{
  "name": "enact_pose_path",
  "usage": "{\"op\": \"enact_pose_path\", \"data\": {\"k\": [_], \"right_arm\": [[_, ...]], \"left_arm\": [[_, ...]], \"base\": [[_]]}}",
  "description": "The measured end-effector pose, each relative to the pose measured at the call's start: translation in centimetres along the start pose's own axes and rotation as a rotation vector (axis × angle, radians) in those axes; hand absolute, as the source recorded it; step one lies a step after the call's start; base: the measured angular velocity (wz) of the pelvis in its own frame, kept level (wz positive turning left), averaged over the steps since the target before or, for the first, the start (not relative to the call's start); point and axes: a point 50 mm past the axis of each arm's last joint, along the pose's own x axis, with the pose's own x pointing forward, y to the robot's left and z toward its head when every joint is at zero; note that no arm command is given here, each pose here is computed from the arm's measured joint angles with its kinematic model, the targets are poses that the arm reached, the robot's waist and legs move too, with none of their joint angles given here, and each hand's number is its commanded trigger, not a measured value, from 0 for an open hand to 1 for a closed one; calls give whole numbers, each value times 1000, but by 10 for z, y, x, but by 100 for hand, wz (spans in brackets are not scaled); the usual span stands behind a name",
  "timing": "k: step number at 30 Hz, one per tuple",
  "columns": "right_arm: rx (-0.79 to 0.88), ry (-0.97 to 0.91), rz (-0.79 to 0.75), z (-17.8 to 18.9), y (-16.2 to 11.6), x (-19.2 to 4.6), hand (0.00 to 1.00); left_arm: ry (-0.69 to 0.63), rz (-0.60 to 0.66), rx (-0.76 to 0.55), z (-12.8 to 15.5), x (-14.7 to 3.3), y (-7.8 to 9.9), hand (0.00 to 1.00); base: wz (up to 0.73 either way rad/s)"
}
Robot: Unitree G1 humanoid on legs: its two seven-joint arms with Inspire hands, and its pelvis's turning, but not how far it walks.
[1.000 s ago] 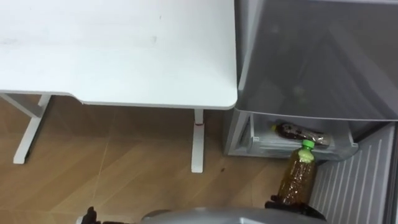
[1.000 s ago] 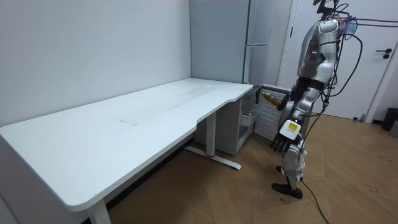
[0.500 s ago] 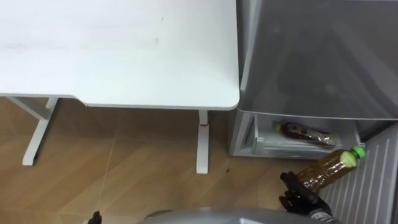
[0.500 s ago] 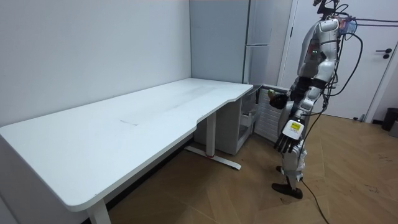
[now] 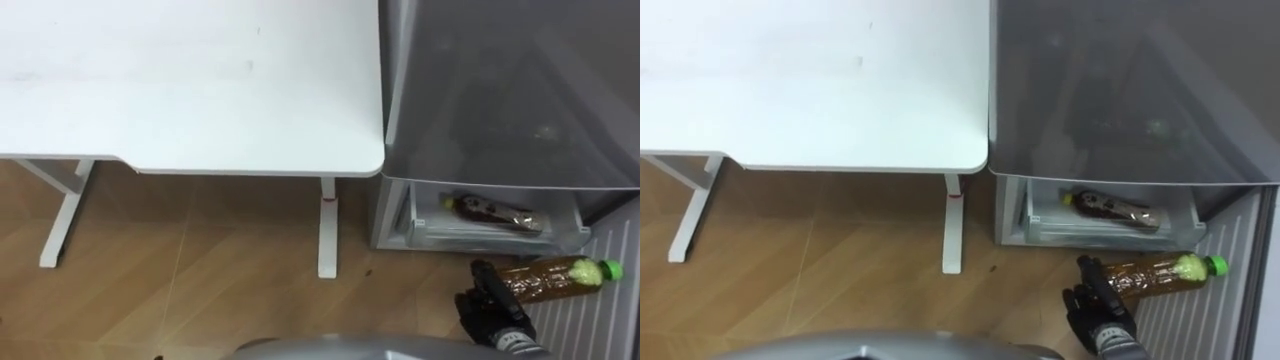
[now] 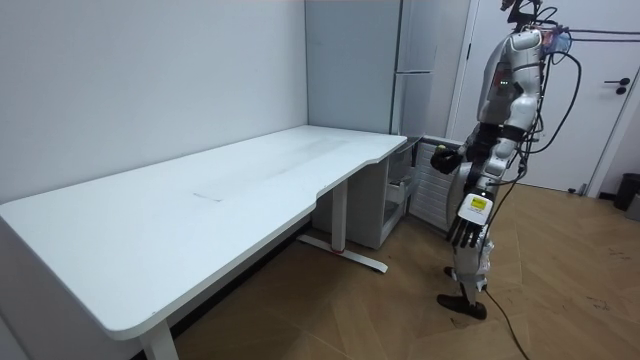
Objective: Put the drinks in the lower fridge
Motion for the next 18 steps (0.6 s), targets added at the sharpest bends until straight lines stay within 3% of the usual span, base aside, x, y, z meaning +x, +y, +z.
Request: {"op": "enact_pose_path", "data": {"k": [18], "right_arm": [[105,-29,19,5,7,2,100]], "left_arm": [[8,0,-1,-4,-1,0,0]], "base": [[3]]}}
